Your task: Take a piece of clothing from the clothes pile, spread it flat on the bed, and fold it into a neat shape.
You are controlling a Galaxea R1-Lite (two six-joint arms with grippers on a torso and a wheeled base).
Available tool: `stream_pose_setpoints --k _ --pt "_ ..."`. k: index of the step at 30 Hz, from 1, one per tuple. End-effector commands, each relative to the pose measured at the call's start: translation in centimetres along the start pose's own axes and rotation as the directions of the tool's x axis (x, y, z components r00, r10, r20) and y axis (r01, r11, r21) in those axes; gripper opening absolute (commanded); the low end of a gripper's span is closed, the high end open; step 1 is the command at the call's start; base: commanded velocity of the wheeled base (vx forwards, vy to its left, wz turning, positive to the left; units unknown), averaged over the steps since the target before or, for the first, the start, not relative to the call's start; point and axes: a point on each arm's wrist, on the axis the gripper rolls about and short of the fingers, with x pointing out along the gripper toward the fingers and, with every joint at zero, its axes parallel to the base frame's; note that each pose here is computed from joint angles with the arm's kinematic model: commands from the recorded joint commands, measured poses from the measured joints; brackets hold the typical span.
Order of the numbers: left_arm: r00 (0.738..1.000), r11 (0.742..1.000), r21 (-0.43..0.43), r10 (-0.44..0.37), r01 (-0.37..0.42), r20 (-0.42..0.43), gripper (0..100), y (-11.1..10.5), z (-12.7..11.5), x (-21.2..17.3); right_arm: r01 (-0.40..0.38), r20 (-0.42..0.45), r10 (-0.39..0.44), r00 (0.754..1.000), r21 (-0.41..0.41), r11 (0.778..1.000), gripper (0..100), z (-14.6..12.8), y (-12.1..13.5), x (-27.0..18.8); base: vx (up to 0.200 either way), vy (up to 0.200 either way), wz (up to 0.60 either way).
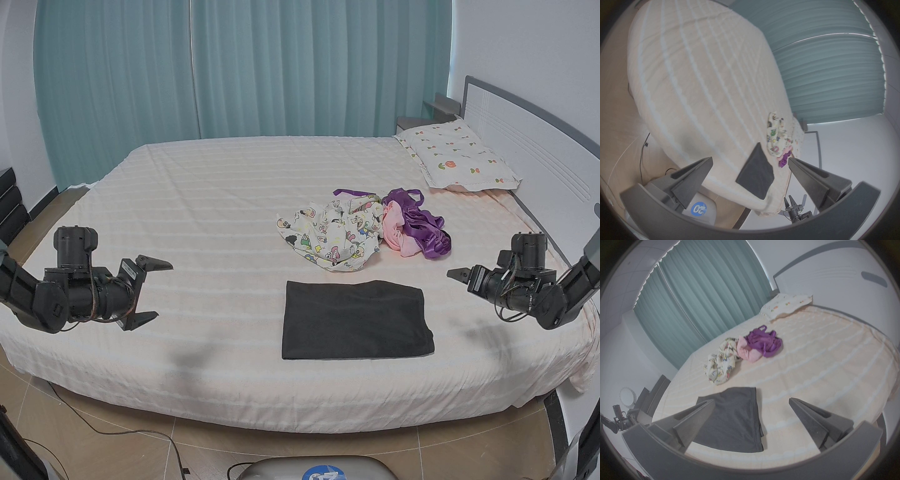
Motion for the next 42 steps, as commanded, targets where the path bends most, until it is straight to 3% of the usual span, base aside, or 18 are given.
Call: stream_pose_setpoints --k 1,3,10,18,19,20,22,27,35,42 --pt "0.968 0.977 0.136 -0.186 0.165 0.167 100 -4.8 -0.9 -7.4 -0.051 0.163 0.054 0.985 -0.022 0.998 100 3.0 2.0 -9.0 0.0 0.0 0.0" --pt "0.958 0.97 0.169 -0.208 0.176 0.195 100 -5.2 -1.3 -8.8 -0.062 0.18 0.066 0.981 -0.028 0.998 100 3.1 2.3 -10.3 0.0 0.0 0.0" --pt "0.885 0.897 0.414 -0.311 0.153 0.347 100 -4.6 -4.7 -16.5 -0.084 0.298 0.123 0.946 -0.139 0.987 100 0.6 2.4 -19.2 0.0 0.0 0.0" --pt "0.835 0.812 0.575 -0.384 0.102 0.394 100 -1.8 -8.5 -21.0 -0.001 0.333 0.118 0.936 -0.332 0.943 100 -5.5 0.4 -26.2 0.0 0.0 0.0" --pt "0.835 0.812 0.575 -0.384 0.102 0.394 100 -1.8 -8.5 -21.0 -0.001 0.333 0.118 0.936 -0.332 0.943 100 -5.5 0.4 -26.2 0.0 0.0 0.0" --pt "0.826 0.785 0.614 -0.4 0.084 0.398 100 -0.8 -9.6 -21.8 0.019 0.334 0.112 0.936 -0.366 0.93 100 -7.1 -0.2 -27.5 0.0 0.0 0.0" --pt "0.818 0.765 0.642 -0.406 0.059 0.408 100 0.2 -10.4 -22.3 0.036 0.333 0.105 0.937 -0.389 0.92 100 -8.7 -0.8 -28.5 0.0 0.0 0.0" --pt "0.798 0.741 0.672 -0.409 0.007 0.443 100 2.6 -12.5 -23.6 0.052 0.346 0.111 0.932 -0.43 0.901 100 -12.7 -2.1 -31.5 0.0 0.0 0.0" --pt "0.809 0.719 0.695 -0.405 -0.006 0.426 100 4.0 -14.2 -24.9 0.058 0.357 0.124 0.926 -0.457 0.887 100 -16.6 -3.5 -33.8 0.0 0.0 0.0" --pt "0.816 0.661 0.75 -0.423 -0.019 0.394 100 6.0 -15.6 -25.2 0.088 0.346 0.084 0.934 -0.453 0.887 100 -17.7 -4.0 -33.0 0.0 0.0 0.0"
